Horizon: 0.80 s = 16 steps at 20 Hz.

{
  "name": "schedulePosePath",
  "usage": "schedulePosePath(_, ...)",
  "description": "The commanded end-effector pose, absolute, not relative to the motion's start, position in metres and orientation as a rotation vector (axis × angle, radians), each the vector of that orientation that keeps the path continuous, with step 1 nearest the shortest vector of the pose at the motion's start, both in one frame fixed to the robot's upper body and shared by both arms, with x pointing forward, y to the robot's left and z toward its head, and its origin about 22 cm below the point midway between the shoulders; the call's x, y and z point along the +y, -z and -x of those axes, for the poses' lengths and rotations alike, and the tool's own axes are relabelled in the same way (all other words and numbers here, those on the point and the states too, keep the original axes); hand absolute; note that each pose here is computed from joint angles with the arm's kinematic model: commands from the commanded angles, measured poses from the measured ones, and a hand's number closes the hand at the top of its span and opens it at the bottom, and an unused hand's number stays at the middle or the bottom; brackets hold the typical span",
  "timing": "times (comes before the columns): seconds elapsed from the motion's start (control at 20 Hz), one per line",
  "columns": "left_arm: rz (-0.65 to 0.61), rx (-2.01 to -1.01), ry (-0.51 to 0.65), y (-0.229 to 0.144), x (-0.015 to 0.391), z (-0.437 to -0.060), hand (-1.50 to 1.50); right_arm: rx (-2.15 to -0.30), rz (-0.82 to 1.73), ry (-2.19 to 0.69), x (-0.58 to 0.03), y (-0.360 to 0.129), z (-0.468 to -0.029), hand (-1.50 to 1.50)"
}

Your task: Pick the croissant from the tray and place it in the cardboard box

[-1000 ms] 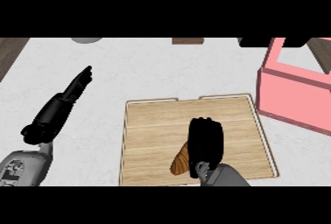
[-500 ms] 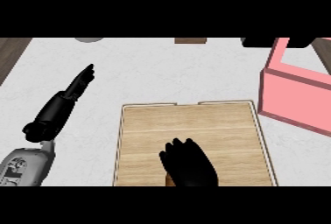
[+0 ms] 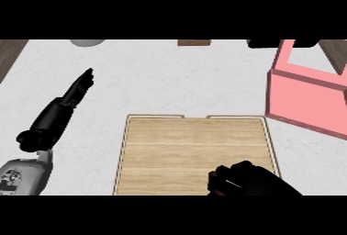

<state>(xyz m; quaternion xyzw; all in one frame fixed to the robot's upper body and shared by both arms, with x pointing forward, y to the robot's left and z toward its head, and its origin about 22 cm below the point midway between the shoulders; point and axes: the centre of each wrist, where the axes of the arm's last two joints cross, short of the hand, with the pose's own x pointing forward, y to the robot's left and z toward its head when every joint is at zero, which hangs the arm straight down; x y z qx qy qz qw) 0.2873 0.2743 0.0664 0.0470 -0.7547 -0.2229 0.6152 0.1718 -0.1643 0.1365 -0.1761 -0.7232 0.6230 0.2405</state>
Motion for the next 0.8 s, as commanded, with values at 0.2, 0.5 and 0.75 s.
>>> schedulePosePath(0.2,-0.12,-1.758,0.517,-0.069,0.273,-0.284,0.0,-2.025,0.633,-1.191,-0.233,-0.185,-0.187,1.5)
schedulePosePath(0.5,-0.097,-1.748,0.523,-0.072,0.272,-0.296,0.0,-1.955,0.732,-0.921,-0.294,-0.206,-0.235,1.5)
schedulePosePath(0.75,-0.095,-1.752,0.546,-0.069,0.266,-0.283,0.0,-1.88,0.757,-0.834,-0.326,-0.244,-0.282,1.5)
